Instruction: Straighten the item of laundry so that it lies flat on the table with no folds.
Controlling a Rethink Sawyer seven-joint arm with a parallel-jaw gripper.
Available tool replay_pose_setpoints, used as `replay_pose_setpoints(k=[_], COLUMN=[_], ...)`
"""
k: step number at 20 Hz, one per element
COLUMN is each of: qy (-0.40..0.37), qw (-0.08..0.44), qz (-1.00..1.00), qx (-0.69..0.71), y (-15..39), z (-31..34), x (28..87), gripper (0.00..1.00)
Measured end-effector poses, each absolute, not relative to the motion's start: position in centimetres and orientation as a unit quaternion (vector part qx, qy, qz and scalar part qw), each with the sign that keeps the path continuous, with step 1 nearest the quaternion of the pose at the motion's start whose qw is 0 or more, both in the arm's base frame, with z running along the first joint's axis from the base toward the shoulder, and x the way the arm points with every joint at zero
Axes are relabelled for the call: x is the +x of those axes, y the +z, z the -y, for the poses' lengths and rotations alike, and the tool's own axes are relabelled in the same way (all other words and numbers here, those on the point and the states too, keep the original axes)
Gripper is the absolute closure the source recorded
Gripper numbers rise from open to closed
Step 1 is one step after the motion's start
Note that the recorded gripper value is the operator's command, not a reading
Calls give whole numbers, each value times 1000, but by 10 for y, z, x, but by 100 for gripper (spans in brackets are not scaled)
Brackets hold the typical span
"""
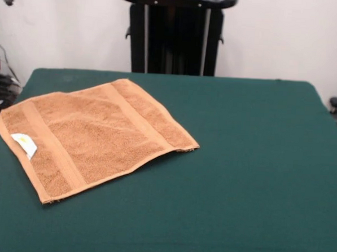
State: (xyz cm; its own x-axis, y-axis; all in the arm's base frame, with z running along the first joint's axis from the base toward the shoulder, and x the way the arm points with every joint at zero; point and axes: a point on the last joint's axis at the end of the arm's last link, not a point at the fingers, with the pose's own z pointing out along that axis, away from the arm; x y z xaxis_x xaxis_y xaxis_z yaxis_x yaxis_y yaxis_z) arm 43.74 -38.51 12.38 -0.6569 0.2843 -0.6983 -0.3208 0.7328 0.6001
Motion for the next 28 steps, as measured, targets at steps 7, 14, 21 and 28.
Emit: replay_pose_setpoints(k=[7, 14, 21, 28], qy=[376, 354, 318, 283], qw=[405, 408, 405, 392], qz=[-832, -836, -852, -865], qx=[-53, -95, -95, -131], y=[143, 193, 221, 228], z=[322, 230, 140, 25], x=[483, 527, 549, 562], gripper=[0, 0, 0, 0])
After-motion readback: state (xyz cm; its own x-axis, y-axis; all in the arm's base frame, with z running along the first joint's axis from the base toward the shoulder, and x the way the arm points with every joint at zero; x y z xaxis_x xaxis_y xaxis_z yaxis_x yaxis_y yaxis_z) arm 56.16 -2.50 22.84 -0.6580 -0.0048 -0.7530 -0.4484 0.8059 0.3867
